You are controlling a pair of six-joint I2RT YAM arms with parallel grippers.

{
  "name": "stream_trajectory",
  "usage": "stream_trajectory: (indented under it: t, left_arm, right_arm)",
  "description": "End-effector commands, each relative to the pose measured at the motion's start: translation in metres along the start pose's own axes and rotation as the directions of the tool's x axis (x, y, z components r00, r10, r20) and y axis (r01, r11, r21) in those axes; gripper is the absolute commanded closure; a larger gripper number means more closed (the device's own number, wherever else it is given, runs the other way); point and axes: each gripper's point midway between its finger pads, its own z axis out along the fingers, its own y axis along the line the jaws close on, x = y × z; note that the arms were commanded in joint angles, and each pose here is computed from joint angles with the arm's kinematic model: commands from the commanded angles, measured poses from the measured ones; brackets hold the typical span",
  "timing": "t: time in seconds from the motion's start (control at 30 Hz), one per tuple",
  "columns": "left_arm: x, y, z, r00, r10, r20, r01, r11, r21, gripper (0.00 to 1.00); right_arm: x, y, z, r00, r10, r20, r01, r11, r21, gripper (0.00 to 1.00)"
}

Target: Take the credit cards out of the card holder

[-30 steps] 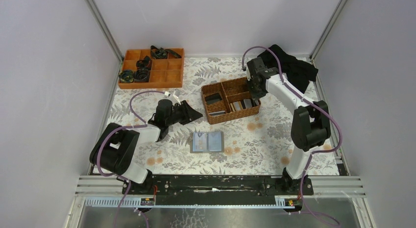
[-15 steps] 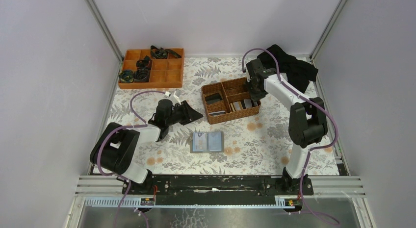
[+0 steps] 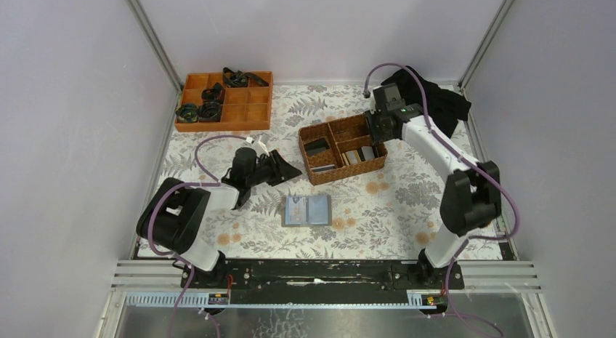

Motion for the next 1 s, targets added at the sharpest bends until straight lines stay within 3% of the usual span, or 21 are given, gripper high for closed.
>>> stream_trajectory:
  t: [0.0,0.13,0.23,0.3,0.33,0.4,0.43,0.7,0.8,0.97]
  left_arm:
    - [-0.014,-0.018,0.003,0.998,0.034,0.045,-0.036,0.998,0.057,0.57]
    - [-0.010,-0.010,-0.002,0.997,0.017,0.072,-0.016,1.000,-0.021,0.45]
    - [-0.002,-0.008,-0.013,0.995,0.038,0.092,-0.033,0.998,-0.059,0.43]
    - [0.004,-0.007,-0.019,0.996,0.039,0.080,-0.033,0.997,-0.072,0.51]
    - [0.008,-0.005,-0.023,0.997,0.032,0.071,-0.026,0.996,-0.084,0.61]
    - [0.015,-0.001,-0.030,0.998,0.015,0.064,-0.009,0.995,-0.101,0.94]
    - [0.019,0.001,-0.034,0.998,0.013,0.061,-0.006,0.994,-0.107,1.00]
    - [0.055,0.025,-0.045,1.000,0.017,-0.021,-0.020,0.988,-0.154,1.00]
    - [0.063,0.034,-0.048,0.999,0.009,-0.040,-0.016,0.984,-0.175,1.00]
    - [0.073,0.048,-0.057,0.998,0.020,-0.060,-0.033,0.973,-0.230,1.00]
  right_arm:
    - [-0.044,0.033,-0.058,0.968,0.035,0.250,0.010,0.984,-0.176,0.56]
    - [-0.043,0.100,-0.088,0.937,-0.082,0.338,0.168,0.957,-0.235,0.44]
    - [-0.027,0.148,-0.095,0.935,-0.070,0.347,0.198,0.916,-0.349,0.43]
    - [-0.015,0.177,-0.095,0.930,-0.046,0.364,0.212,0.876,-0.433,0.43]
    - [-0.007,0.188,-0.090,0.930,-0.040,0.366,0.214,0.868,-0.448,0.44]
    - [0.010,0.206,-0.085,0.938,-0.039,0.345,0.211,0.852,-0.479,0.49]
    - [0.019,0.213,-0.084,0.941,-0.040,0.335,0.211,0.844,-0.493,0.50]
    - [0.072,0.257,-0.079,0.954,0.064,0.292,0.155,0.731,-0.664,0.59]
    - [0.079,0.274,-0.085,0.955,0.115,0.274,0.138,0.646,-0.751,0.42]
    - [0.087,0.288,-0.083,0.955,0.193,0.224,0.079,0.563,-0.822,0.36]
